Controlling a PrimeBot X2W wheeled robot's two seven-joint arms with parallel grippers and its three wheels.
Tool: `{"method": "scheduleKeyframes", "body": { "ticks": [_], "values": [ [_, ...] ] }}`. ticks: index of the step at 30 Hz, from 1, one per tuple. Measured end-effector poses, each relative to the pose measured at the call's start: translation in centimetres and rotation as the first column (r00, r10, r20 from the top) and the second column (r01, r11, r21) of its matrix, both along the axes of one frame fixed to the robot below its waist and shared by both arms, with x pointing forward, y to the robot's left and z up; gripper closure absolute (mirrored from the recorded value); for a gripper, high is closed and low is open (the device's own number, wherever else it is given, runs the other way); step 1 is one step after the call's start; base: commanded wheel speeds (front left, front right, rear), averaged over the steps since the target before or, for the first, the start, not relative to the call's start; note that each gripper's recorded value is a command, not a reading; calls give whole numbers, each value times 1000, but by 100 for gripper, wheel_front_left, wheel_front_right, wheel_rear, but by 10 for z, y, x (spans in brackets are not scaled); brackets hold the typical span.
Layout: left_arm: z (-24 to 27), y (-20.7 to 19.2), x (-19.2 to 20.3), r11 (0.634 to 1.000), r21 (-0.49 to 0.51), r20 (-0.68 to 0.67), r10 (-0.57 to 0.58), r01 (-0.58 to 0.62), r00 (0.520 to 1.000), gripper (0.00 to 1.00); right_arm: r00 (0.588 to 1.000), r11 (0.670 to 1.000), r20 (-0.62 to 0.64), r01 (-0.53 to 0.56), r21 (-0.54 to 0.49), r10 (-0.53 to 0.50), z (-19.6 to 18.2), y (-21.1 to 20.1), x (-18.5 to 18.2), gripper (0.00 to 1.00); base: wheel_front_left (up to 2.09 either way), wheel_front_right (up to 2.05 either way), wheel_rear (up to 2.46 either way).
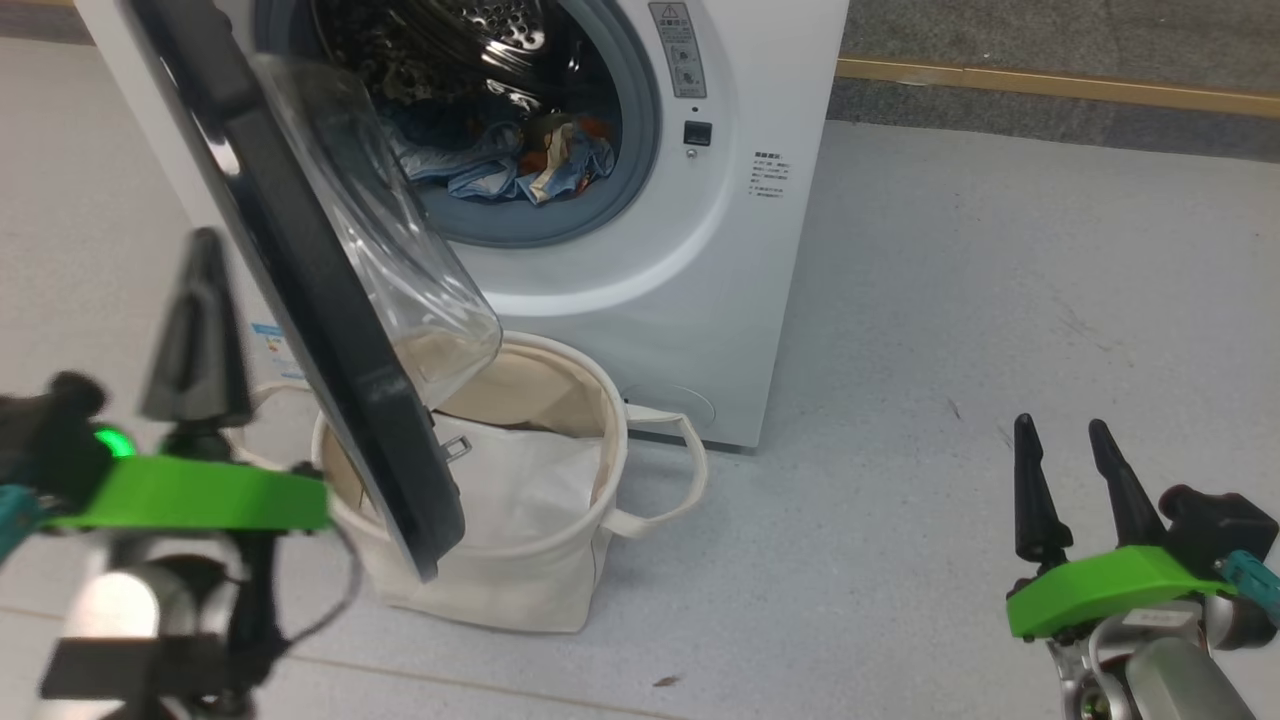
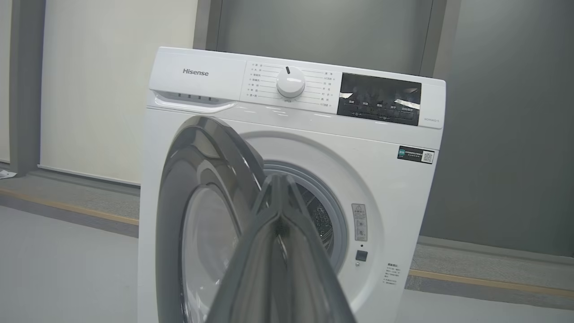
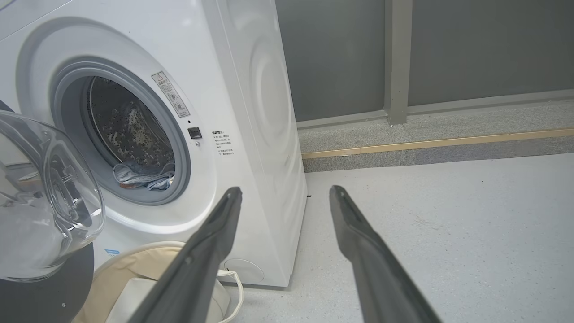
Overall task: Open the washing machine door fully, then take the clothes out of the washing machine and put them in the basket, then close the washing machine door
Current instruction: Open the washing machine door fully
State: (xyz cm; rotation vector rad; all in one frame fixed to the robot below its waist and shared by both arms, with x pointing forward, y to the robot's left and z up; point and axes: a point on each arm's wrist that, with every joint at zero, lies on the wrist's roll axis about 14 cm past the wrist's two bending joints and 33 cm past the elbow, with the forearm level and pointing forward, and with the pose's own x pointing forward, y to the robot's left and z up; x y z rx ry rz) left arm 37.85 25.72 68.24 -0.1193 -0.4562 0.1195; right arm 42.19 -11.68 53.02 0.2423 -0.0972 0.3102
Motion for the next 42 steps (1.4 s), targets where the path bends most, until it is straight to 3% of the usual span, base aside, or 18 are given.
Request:
{"method": "scheduleKeyframes", "body": {
  "ticks": [6, 11, 16, 22, 29, 34, 42],
  "values": [
    [11, -75, -2, 979, -14, -46, -202, 202, 978, 100, 1000, 1000, -3, -15, 2, 15, -1, 6, 3, 0, 0, 0, 0],
    [-10, -122, 2, 941, -120, -142, -331, 316, 933, 100, 1000, 1000, -3, -21, 6, 21, 0, 8, 6, 0, 0, 0, 0],
    [-62, -135, 9, 931, -203, -286, -353, 303, 891, 100, 1000, 1000, -14, -22, 4, 22, -5, 8, 6, 0, 0, 0, 0],
    [-109, -123, 19, 954, -222, -375, -274, 201, 886, 100, 1000, 1000, -20, -20, 4, 20, -7, 7, 7, 0, 0, 0, 0],
    [-135, -88, 28, 956, -283, -389, -185, 74, 903, 100, 999, 1000, -26, -30, 5, 30, -10, 11, 11, 0, 0, 0, 0],
    [-135, -77, 31, 960, -279, -370, -138, 32, 919, 100, 998, 999, -32, -52, 9, 53, -12, 19, 17, 0, 0, 0, 0],
    [-135, -51, 20, 978, -187, -376, 13, -90, 926, 100, 994, 994, -33, -105, 15, 106, -13, 40, 21, 0, 0, 0, 0]
  ]
}}
